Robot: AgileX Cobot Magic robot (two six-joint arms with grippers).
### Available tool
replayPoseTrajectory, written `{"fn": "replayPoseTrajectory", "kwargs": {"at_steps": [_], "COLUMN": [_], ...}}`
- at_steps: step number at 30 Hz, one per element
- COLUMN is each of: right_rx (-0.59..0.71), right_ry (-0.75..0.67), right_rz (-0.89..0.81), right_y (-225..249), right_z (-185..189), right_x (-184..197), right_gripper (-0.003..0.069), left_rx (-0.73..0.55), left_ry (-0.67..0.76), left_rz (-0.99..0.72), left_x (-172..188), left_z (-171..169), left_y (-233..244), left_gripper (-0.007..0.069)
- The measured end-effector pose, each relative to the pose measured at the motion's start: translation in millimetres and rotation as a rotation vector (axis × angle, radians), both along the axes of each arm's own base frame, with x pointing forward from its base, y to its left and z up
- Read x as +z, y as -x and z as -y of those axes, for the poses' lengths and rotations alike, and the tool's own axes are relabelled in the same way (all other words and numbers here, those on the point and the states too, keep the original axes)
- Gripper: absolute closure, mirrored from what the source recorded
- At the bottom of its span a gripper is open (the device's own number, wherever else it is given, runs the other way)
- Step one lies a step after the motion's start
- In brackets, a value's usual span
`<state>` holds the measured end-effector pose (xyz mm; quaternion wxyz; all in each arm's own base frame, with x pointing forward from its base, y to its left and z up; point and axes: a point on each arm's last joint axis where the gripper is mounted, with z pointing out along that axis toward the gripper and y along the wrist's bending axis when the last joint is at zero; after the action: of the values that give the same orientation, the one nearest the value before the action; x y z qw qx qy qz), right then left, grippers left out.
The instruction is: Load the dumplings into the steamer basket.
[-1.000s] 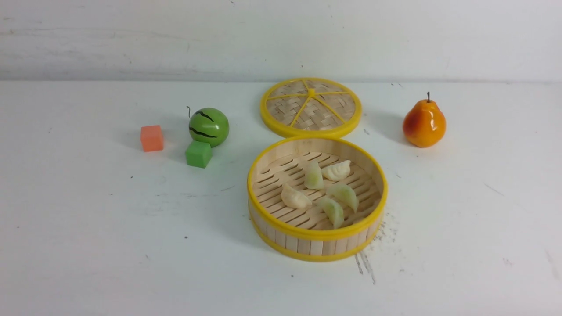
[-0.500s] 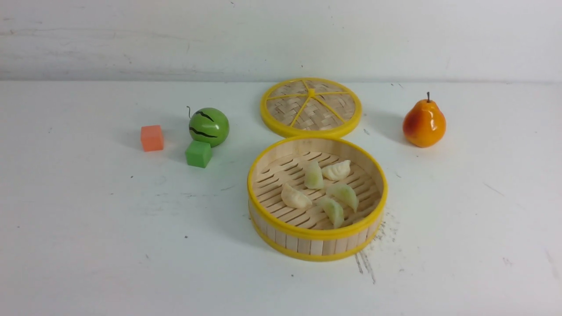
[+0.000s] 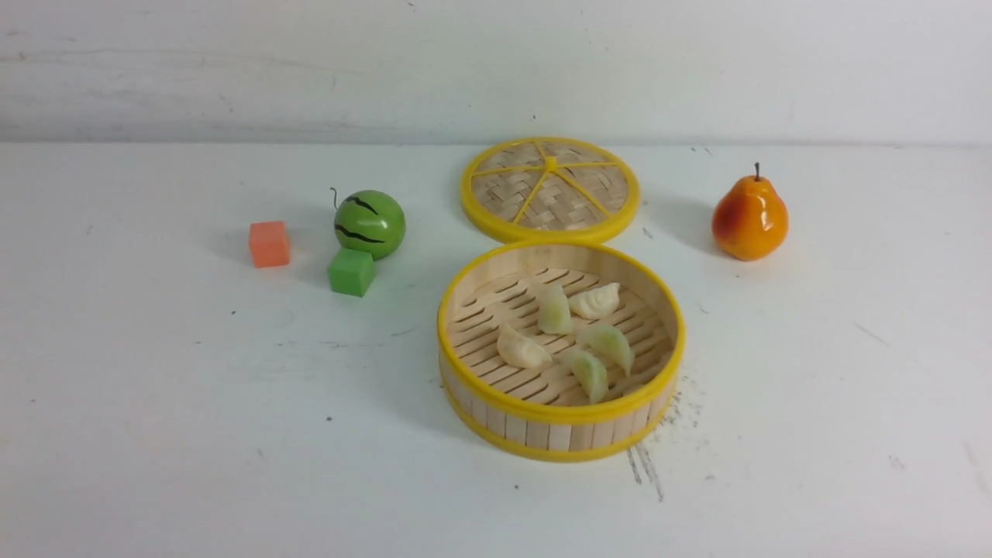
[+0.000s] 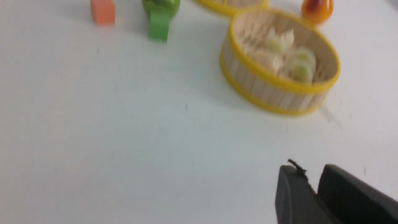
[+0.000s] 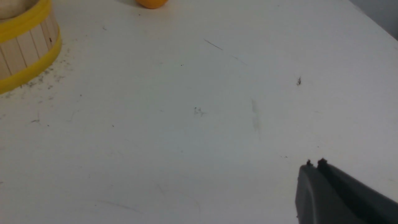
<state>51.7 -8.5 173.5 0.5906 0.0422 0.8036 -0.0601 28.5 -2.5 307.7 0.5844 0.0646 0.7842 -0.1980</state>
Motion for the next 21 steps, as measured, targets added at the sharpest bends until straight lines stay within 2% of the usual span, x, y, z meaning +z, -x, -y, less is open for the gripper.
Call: {"fn": "replayPoseTrajectory", "kwargs": {"at_steps": [3, 7, 11, 14, 16, 21], "right_rx": [0.000, 0.000, 0.000, 0.000, 0.000, 0.000], "right_ry": [0.000, 0.000, 0.000, 0.000, 0.000, 0.000], "right_rz": [0.000, 0.000, 0.000, 0.000, 0.000, 0.000], "right_y": [0.0, 0.0, 0.0, 0.0, 0.0, 0.0], "right_z": [0.0, 0.0, 0.0, 0.0, 0.0, 0.0], "right_x": [0.0, 0.0, 0.0, 0.0, 0.0, 0.0], "right_gripper": [0.0657, 0.0657, 0.0657, 0.0657, 0.0657, 0.0654], "left_rx": [0.087, 0.192, 0.360, 0.411, 0.442, 0.452], "left_ry": [0.026, 0.038, 0.096, 0.100, 0.076, 0.041], "left_rz": [0.126, 0.212, 0.260, 0.252, 0.203, 0.045], "left_x": [1.4, -11.5, -53.4, -77.0, -107.3, -126.4], "left_z": [3.3, 5.0, 0.3, -2.5, -4.3, -4.6], "left_y": [-8.2, -17.8, -28.7, -29.2, -28.6, -26.6], "left_gripper": [0.0638, 0.0639, 0.0639, 0.0639, 0.0639, 0.0639]}}
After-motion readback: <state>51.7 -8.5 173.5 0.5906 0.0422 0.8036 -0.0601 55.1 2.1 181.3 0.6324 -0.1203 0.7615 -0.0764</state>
